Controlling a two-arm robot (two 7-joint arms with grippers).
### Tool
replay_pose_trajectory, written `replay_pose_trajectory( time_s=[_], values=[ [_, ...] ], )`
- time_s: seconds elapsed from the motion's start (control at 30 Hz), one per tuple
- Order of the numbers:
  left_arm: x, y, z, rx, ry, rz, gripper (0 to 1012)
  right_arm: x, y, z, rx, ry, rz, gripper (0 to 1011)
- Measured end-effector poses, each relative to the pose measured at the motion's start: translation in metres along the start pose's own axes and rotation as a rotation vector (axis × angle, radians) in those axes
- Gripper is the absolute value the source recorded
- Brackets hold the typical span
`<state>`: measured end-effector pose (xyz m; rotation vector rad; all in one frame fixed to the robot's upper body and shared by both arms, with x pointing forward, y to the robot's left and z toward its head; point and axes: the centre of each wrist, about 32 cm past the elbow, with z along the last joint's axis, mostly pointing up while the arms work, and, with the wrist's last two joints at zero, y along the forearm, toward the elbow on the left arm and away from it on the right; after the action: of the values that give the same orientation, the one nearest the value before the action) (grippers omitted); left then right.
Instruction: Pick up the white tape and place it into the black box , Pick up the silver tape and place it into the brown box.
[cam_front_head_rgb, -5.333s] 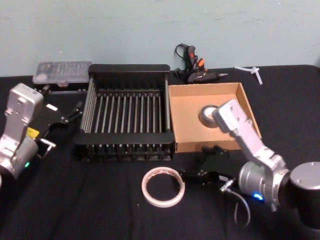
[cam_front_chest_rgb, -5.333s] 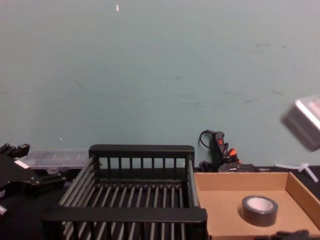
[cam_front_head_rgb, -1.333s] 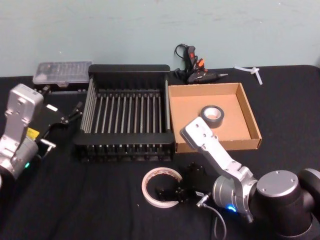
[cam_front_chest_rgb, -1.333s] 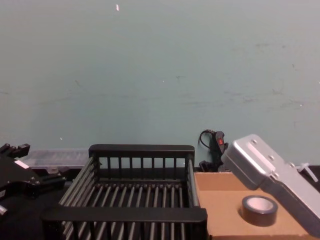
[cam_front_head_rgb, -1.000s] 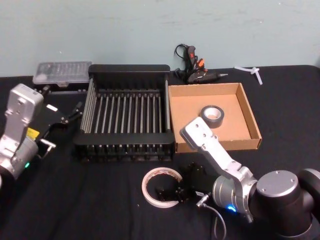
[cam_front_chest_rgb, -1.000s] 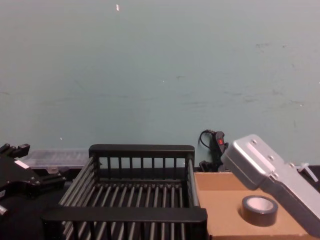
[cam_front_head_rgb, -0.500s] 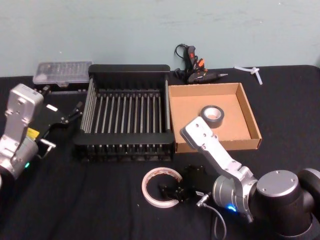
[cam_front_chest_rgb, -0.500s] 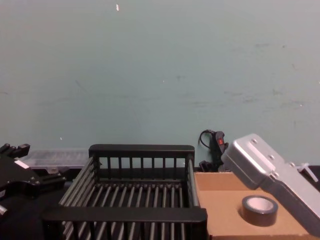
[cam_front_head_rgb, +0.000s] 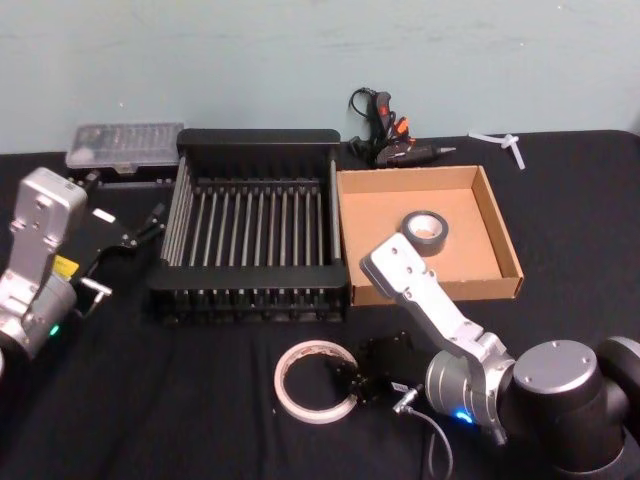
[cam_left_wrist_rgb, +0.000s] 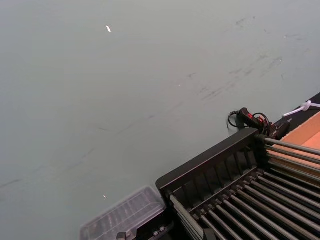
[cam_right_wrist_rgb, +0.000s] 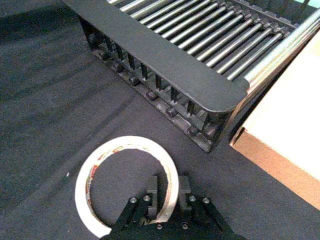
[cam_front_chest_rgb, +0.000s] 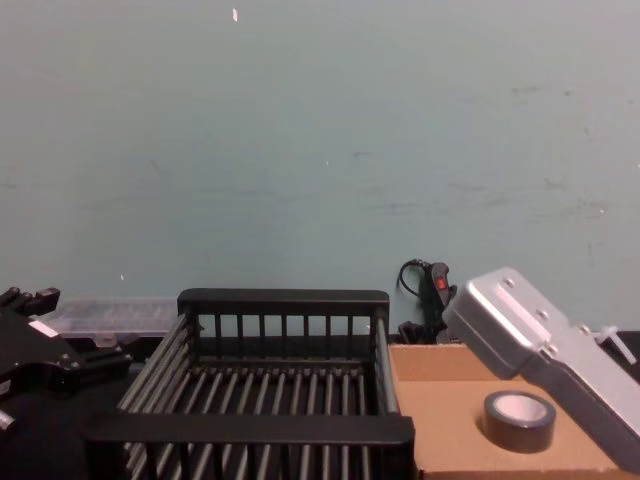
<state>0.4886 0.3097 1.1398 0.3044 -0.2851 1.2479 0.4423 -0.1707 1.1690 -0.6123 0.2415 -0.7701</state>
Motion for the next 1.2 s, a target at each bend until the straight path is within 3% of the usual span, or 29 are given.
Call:
replay_pose_trajectory(
  time_s=[0.23, 0.77, 1.2],
  values=[
    [0.0, 0.0, 0.0, 0.0, 0.0, 0.0, 1001, 0.0, 0.0, 0.0, 0.0, 0.0, 0.0, 100],
    [0.0, 0.0, 0.0, 0.0, 0.0, 0.0, 1001, 0.0001, -0.0001, -0.0001, 0.002, 0.003, 0.002, 97],
    [0.0, 0.0, 0.0, 0.0, 0.0, 0.0, 1001, 0.0048, -0.0094, 0.0057, 0.076, -0.007, 0.014, 97]
  ],
)
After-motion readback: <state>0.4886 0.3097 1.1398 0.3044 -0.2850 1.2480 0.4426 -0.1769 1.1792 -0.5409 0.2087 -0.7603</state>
